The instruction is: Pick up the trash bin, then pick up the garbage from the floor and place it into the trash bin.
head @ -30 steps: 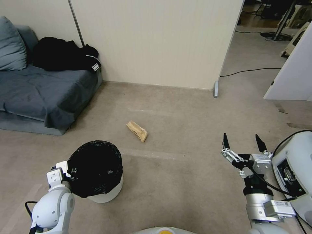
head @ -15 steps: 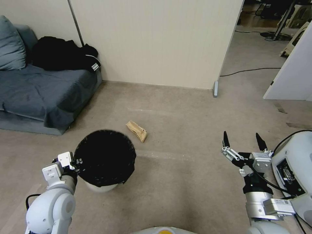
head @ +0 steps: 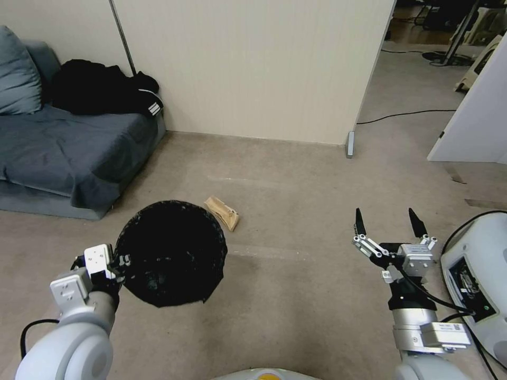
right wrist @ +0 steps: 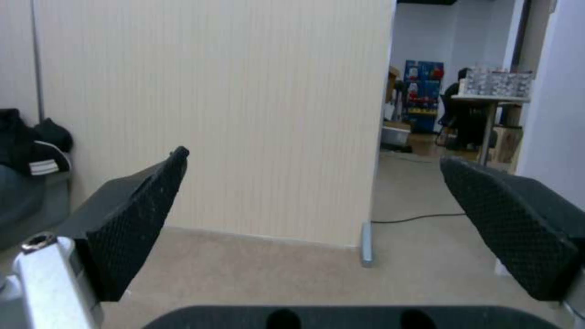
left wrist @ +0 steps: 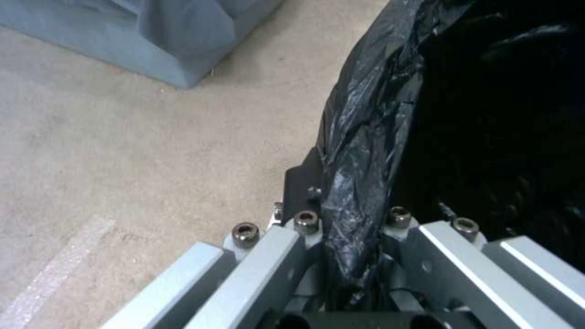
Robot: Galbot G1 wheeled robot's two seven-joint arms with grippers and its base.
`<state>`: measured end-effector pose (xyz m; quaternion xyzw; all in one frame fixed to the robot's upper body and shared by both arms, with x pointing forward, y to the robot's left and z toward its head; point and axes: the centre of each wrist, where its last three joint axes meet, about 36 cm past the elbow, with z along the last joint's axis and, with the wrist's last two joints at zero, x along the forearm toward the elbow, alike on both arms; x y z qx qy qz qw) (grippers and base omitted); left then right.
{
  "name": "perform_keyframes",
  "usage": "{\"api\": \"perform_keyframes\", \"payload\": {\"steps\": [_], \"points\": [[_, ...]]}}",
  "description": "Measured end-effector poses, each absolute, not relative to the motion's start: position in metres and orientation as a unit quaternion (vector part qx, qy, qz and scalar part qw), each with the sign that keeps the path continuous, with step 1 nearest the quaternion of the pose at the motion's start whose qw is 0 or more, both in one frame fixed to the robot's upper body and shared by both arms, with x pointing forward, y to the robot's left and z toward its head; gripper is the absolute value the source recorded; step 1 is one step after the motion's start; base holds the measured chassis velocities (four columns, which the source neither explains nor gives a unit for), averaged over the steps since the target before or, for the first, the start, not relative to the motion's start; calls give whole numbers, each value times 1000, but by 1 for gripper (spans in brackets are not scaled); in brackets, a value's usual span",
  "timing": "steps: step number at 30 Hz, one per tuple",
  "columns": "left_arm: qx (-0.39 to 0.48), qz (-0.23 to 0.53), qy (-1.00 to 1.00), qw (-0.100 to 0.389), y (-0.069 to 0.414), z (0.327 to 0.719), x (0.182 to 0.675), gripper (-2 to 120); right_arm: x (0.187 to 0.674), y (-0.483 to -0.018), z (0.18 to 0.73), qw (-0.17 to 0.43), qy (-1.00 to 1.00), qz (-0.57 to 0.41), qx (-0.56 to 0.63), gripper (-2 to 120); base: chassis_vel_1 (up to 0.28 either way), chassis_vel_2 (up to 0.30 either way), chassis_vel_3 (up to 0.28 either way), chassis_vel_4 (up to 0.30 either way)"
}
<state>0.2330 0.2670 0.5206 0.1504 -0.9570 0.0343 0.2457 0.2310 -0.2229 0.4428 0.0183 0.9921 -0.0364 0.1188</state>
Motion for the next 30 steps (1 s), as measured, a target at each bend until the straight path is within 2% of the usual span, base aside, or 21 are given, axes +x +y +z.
{"api": "perform_keyframes", "payload": {"steps": [6,17,30], "points": [[161,3,-950,267,262,511,216,1,229,-218,442,127,991,-30,13,100,0,0,0,0],[159,-19,-962,222,260,508,211,1,229,-217,438,128,991,-32,8,100,0,0,0,0],[155,-14,-963,219,259,510,217,1,231,-220,434,124,992,-35,7,100,0,0,0,0]]}}
